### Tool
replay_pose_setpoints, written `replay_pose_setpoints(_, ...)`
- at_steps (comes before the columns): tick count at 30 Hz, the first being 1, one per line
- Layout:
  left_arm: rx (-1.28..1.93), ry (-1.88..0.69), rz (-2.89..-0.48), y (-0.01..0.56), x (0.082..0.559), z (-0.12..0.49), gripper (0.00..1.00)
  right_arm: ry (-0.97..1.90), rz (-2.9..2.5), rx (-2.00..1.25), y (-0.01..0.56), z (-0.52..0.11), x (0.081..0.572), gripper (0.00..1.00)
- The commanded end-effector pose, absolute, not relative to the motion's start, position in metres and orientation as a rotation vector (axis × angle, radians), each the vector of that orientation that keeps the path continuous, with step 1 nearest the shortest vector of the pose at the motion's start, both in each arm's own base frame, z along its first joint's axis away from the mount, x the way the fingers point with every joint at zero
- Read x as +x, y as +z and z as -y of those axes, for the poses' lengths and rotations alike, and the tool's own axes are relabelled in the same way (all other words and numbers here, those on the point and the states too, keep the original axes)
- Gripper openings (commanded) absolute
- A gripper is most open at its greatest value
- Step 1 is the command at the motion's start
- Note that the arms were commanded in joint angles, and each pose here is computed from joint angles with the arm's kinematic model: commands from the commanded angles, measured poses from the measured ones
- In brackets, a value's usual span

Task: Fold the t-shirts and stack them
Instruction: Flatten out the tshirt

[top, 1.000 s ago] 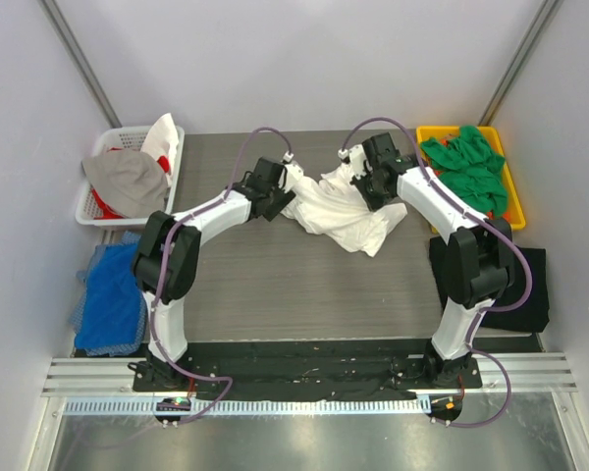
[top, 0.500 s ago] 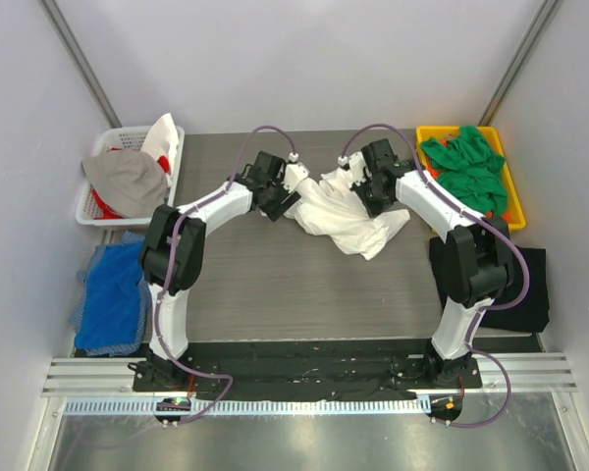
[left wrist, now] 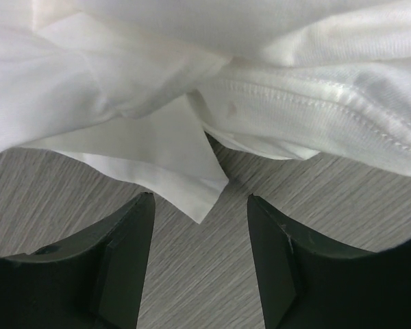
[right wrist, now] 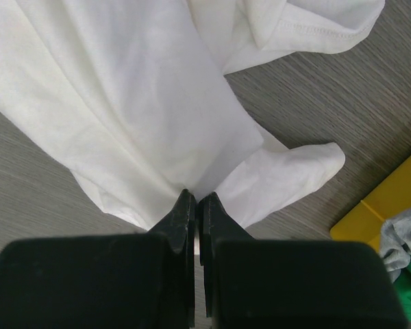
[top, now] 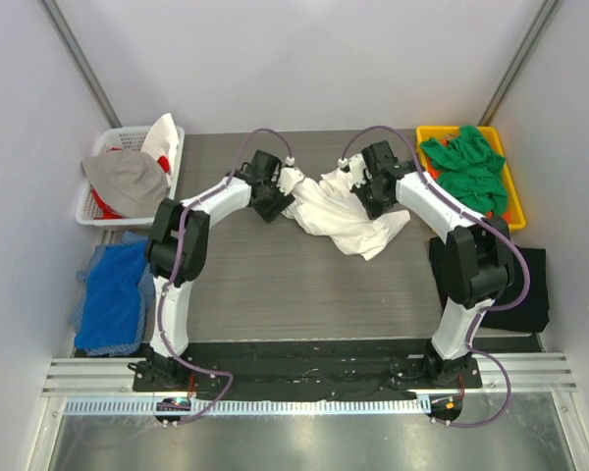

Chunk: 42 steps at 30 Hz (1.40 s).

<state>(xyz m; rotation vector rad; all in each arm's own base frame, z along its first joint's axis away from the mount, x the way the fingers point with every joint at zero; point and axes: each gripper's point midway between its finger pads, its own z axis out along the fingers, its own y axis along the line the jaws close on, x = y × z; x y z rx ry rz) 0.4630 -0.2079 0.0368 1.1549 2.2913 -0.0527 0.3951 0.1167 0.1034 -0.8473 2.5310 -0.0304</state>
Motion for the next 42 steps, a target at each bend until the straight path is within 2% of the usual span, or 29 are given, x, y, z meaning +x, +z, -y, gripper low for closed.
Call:
replay_pose_setpoints(1,1.187,-0.096,-2.281,0.04,0.467,0.211,0.59,-0.016,-2.45,-0.824,0.13,-0.119,0.4,0.01)
replay_pose_setpoints(17,1.221,-0.181,-2.375,0.021,0.482,0.204,0.55,0.032,-2.42,-0.827,0.142,-0.123,0.391,0.01)
replay_pose_setpoints(26,1.251,-0.266,-2.474,0.008,0.466,0.195,0.43,0.043,-2.409,-0.82,0.148,-0.123,0.387,0.01)
replay_pose_setpoints(29,1.252,-0.287,-2.504,0.004,0.461,0.189,0.34,0.041,-2.405,-0.827,0.149,-0.122,0.385,0.01)
replay_pose_setpoints(31,1.242,-0.298,-2.52,0.004,0.459,0.184,0.17,0.036,-2.408,-0.829,0.148,-0.12,0.382,0.01)
replay_pose_setpoints(33,1.24,-0.303,-2.536,0.004,0.454,0.18,0.07,0.034,-2.41,-0.831,0.147,-0.12,0.381,0.01)
replay_pose_setpoints(38,1.241,-0.281,-2.548,0.008,0.437,0.172,0.0,0.038,-2.434,-0.838,0.138,-0.119,0.377,0.01)
replay_pose_setpoints(42,1.226,-0.302,-2.567,0.018,0.422,0.168,0.0,0.048,-2.458,-0.848,0.129,-0.119,0.372,0.01)
